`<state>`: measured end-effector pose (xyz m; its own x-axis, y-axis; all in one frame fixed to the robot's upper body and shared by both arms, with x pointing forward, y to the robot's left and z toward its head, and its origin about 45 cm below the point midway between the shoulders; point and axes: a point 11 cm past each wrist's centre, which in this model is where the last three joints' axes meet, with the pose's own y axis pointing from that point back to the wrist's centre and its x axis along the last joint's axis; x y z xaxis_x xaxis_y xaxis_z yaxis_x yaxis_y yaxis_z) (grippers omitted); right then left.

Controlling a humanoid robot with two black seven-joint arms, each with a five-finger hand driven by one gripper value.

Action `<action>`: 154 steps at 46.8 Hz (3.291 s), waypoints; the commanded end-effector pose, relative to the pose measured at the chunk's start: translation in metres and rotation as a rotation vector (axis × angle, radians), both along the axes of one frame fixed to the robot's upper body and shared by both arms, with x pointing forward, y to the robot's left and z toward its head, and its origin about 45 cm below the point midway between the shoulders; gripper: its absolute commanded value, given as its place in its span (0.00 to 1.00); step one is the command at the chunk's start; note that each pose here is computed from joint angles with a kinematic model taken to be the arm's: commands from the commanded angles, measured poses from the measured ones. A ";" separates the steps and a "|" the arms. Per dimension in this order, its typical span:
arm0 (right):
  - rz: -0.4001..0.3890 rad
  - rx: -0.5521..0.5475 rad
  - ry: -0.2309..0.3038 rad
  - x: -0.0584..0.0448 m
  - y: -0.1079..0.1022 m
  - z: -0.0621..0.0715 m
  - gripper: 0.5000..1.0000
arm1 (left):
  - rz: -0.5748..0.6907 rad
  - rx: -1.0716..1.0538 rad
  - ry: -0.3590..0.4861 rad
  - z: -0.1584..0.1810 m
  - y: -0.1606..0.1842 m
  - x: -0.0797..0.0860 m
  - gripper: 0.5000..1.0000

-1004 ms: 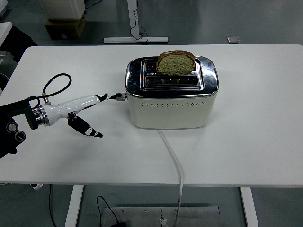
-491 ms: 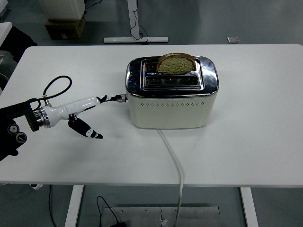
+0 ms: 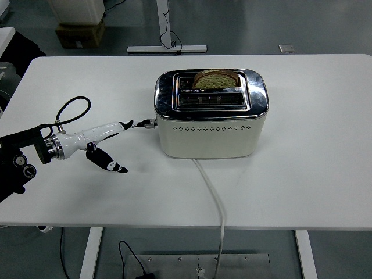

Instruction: Press down toaster

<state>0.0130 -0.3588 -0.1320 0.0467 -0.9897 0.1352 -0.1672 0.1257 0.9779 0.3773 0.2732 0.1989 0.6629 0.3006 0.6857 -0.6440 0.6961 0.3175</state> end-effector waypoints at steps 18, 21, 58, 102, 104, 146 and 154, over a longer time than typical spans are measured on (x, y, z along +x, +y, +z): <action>0.000 -0.001 0.000 0.000 0.000 0.000 1.00 | 0.009 0.015 0.000 -0.009 0.001 -0.002 1.00; 0.000 0.001 0.000 0.000 0.000 0.000 1.00 | 0.010 0.016 0.000 -0.010 0.001 -0.002 1.00; 0.000 0.001 0.001 -0.001 0.000 0.000 1.00 | 0.057 0.008 0.041 -0.025 0.008 0.001 1.00; 0.000 -0.001 0.000 0.000 0.000 0.000 1.00 | 0.434 -0.525 0.230 -0.017 0.041 0.021 1.00; 0.000 -0.001 0.000 0.000 0.000 0.000 1.00 | 0.445 -0.545 0.235 -0.016 0.042 0.021 1.00; 0.000 0.001 0.000 0.000 0.000 0.000 1.00 | 0.644 -0.834 0.283 -0.008 0.069 0.033 1.00; 0.000 -0.001 -0.001 0.000 0.000 0.000 1.00 | 0.673 -0.893 0.291 -0.005 0.072 0.036 1.00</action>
<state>0.0129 -0.3586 -0.1321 0.0468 -0.9898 0.1346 -0.1671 0.1250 0.9780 0.4115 0.3444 0.1923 0.2949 0.9521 -0.0813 -0.9492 0.3016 0.0899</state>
